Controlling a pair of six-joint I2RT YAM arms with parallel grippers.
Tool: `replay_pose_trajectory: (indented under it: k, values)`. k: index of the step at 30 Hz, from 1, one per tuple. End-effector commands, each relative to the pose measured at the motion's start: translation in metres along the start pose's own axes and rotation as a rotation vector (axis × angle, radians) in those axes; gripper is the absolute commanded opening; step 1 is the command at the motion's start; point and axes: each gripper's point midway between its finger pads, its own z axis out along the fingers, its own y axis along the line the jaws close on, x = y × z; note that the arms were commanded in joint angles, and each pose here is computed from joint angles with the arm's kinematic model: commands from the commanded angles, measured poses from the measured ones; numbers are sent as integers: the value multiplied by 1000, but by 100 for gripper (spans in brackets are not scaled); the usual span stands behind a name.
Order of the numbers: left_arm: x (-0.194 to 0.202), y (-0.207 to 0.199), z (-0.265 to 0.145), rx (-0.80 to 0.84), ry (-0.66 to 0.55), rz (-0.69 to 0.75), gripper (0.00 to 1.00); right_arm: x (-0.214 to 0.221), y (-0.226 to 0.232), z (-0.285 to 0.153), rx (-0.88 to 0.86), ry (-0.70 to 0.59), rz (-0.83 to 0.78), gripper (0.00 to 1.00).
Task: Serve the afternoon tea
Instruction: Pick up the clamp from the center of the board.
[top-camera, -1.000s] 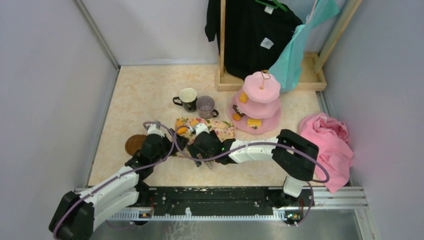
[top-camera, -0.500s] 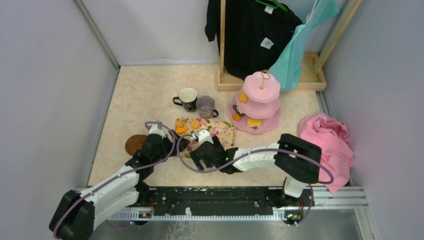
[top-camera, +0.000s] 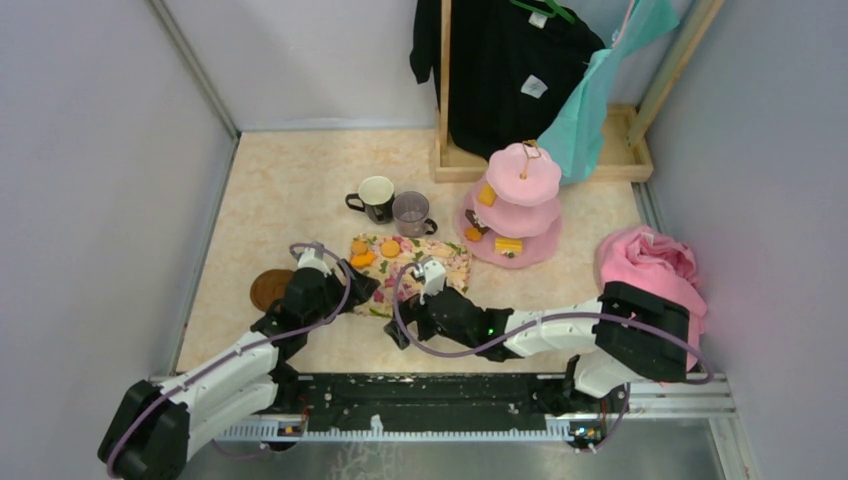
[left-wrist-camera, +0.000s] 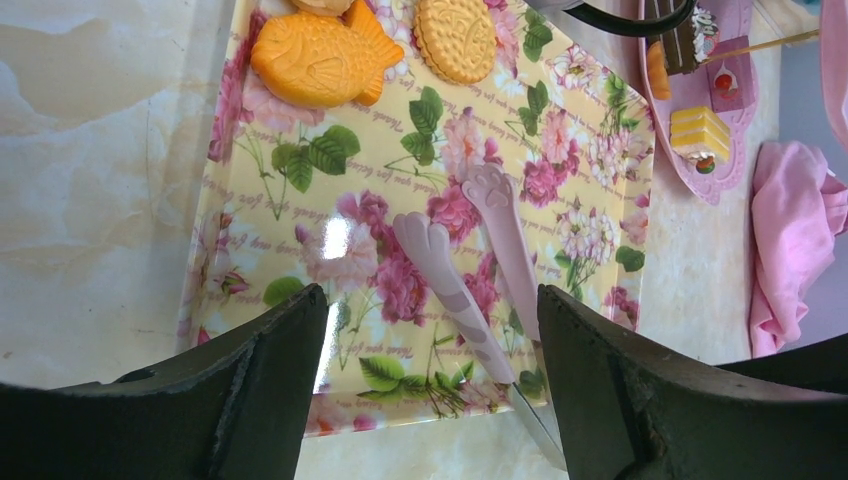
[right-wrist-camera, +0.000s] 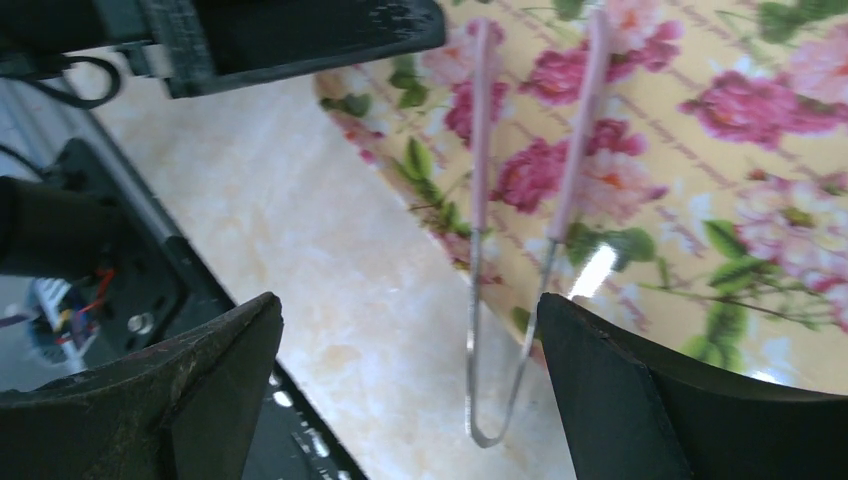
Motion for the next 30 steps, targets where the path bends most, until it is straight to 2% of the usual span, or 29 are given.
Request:
replay_pose_trajectory:
  k: [1, 4, 7, 11, 23, 28, 30]
  values:
    - [-6, -11, 0, 20, -5, -13, 82, -18, 43, 0, -199, -43, 35, 98]
    - [-6, -10, 1, 16, -4, -14, 82, -11, 28, 9, -111, -22, 20, 87]
    - [-6, -10, 1, 15, -4, -15, 82, -3, 2, 17, 31, 8, -40, 85]
    - [-5, -12, 3, 21, 2, -14, 80, -1, -20, 17, 139, -15, -61, 82]
    - [-6, -18, 7, 33, 10, -11, 75, -3, -30, 16, 199, -16, -90, 79]
    - [-7, -21, 8, 38, 13, -7, 75, 0, -35, 20, 232, 0, -97, 70]
    - [-7, -21, 8, 38, 10, -7, 75, 1, -39, 20, 259, 7, -101, 62]
